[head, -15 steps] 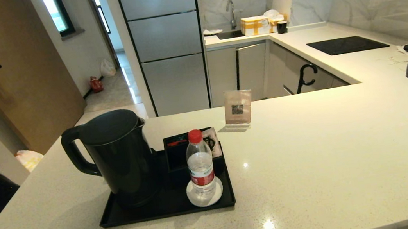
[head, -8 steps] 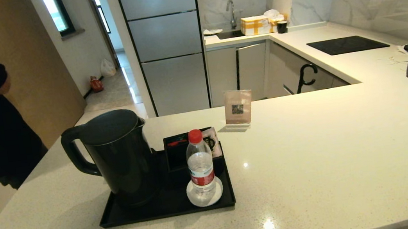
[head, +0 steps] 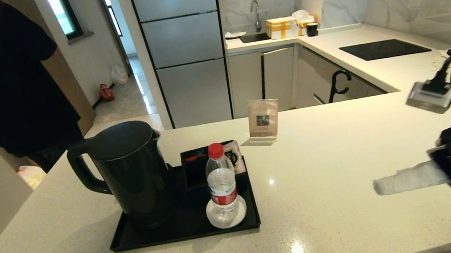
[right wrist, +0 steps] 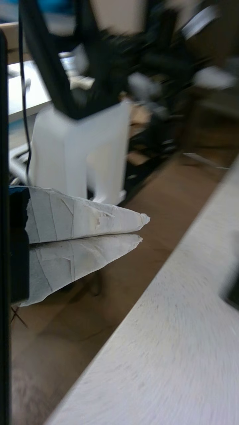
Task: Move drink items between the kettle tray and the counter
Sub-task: Pick up the bottled water
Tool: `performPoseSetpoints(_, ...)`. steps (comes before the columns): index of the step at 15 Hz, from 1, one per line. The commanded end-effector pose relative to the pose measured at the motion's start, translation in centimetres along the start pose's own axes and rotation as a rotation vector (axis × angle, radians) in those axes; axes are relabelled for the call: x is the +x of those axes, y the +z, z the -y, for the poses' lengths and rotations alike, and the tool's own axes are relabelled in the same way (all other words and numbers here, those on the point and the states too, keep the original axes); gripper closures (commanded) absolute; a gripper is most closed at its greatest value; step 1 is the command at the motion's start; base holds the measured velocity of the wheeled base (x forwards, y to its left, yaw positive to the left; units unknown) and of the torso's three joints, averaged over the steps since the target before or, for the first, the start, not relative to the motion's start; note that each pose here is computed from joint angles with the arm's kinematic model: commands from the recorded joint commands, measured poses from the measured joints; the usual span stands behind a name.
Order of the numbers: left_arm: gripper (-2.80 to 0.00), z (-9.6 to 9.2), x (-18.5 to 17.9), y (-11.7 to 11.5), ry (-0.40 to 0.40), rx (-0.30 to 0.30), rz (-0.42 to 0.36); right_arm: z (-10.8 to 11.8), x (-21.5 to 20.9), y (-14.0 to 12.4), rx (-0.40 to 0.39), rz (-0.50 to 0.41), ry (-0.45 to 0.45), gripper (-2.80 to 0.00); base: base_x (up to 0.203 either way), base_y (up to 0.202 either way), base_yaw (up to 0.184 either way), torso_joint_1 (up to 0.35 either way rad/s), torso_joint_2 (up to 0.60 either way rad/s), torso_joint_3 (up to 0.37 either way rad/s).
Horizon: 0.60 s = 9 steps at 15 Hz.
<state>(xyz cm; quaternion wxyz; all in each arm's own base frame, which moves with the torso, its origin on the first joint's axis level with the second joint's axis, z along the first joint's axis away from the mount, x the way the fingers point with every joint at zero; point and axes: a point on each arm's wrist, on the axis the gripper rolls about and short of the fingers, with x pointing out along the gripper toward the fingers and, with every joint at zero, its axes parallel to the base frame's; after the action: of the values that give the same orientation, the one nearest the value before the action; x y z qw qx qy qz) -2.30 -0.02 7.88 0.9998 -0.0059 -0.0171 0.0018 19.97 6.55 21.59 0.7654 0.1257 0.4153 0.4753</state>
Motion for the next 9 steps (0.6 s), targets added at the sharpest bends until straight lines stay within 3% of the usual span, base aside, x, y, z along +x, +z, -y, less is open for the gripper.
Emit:
performPoseSetpoints(1, 0.00, 0.0, 0.0, 0.0, 0.001, -0.002, 0.000, 3.0, 5.2, 0.8, 0.011, -0.142, 0.040, 0.00, 0.000, 0.000, 0.000, 0.000, 0.00, 0.000)
performPoseSetpoints(3, 0.00, 0.0, 0.0, 0.0, 0.001, -0.002, 0.000, 4.3, 9.5, 1.6, -0.057, -0.184, 0.019, 0.00, 0.000, 0.000, 0.000, 0.000, 0.00, 0.000)
performPoseSetpoints(5, 0.00, 0.0, 0.0, 0.0, 0.001, -0.002, 0.000, 1.6, 13.6, 2.9, -0.112, -0.152, -0.016, 0.00, 0.000, 0.000, 0.000, 0.000, 0.00, 0.000)
performPoseSetpoints(7, 0.00, 0.0, 0.0, 0.0, 0.001, -0.002, 0.000, 0.4, 16.8, 5.0, -0.095, 0.032, -0.071, 0.00, 0.000, 0.000, 0.000, 0.000, 0.00, 0.000)
performPoseSetpoints(9, 0.00, 0.0, 0.0, 0.0, 0.001, -0.002, 0.000, 0.1, 18.8, 5.5, -0.071, 0.116, -0.107, 0.00, 0.000, 0.000, 0.000, 0.000, 0.00, 0.000)
